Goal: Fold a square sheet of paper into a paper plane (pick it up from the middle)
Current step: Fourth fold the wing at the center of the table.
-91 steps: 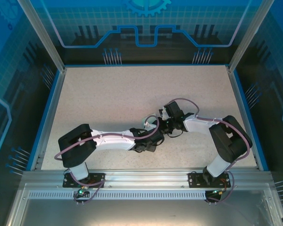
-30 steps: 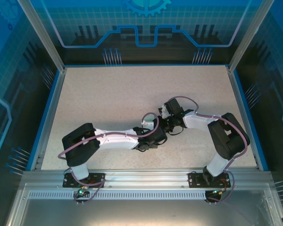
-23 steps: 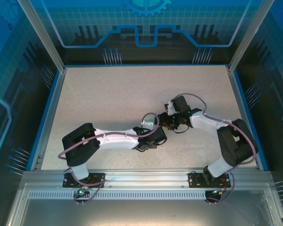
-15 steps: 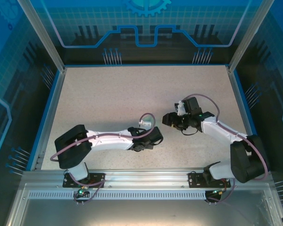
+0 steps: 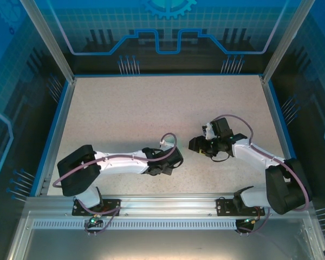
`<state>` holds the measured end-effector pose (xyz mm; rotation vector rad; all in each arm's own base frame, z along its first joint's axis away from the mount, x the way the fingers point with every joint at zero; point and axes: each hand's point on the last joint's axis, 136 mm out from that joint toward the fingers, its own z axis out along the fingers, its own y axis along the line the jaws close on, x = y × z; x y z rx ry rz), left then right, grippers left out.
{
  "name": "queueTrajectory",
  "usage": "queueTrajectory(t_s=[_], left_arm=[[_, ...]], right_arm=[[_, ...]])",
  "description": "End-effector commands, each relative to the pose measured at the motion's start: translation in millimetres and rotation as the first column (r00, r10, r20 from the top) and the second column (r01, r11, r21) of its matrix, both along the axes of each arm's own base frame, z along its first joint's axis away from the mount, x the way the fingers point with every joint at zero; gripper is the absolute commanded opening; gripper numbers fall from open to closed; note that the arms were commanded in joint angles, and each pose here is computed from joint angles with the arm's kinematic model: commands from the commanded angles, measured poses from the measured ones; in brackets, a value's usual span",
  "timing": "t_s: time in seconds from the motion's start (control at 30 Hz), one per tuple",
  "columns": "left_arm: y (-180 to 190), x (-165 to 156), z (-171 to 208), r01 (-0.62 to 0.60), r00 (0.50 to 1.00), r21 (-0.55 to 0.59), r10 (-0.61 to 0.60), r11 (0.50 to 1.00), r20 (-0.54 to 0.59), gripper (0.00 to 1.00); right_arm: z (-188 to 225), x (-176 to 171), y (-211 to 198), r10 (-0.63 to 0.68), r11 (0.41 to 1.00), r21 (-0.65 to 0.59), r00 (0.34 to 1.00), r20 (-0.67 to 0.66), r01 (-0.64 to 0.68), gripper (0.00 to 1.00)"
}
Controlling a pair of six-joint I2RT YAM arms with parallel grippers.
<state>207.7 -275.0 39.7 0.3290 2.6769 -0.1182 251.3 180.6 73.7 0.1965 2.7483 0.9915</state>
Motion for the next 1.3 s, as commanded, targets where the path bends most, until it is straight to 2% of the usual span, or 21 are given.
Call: queueTrajectory(t_s=[0.0,0.23,0.4,0.43,0.83,1.27], left_arm=[[9,-8,3,0.058,0.998,0.008,-0.058,0.998,-0.016,0.0],[14,-12,-9,0.073,0.997,0.016,-0.073,0.997,-0.024,0.0],[5,-5,-9,0.018,0.999,-0.004,-0.018,1.0,-0.026,0.07],[3,-5,-9,0.009,1.0,-0.009,-0.009,1.0,-0.028,0.1],[-13,-4,-6,-0.059,0.997,-0.091,0.054,0.994,-0.061,0.18],[-18,-1,-7,-0.179,0.981,-0.058,0.174,0.982,-0.083,0.23]], right_arm=[[-5,-4,-7,-0.008,1.0,-0.016,1.0,-0.012,0.008,0.57],[0,-4,2,0.009,1.0,0.026,1.0,-0.007,-0.009,0.55],[-1,-4,6,0.017,0.999,0.028,1.0,-0.01,-0.017,0.55],[-2,-5,7,0.02,0.999,0.028,1.0,-0.012,-0.019,0.55],[-6,-6,17,0.057,0.998,0.022,0.998,-0.018,-0.057,0.55],[-15,-9,36,0.106,0.994,0.04,0.994,-0.036,-0.105,0.55]])
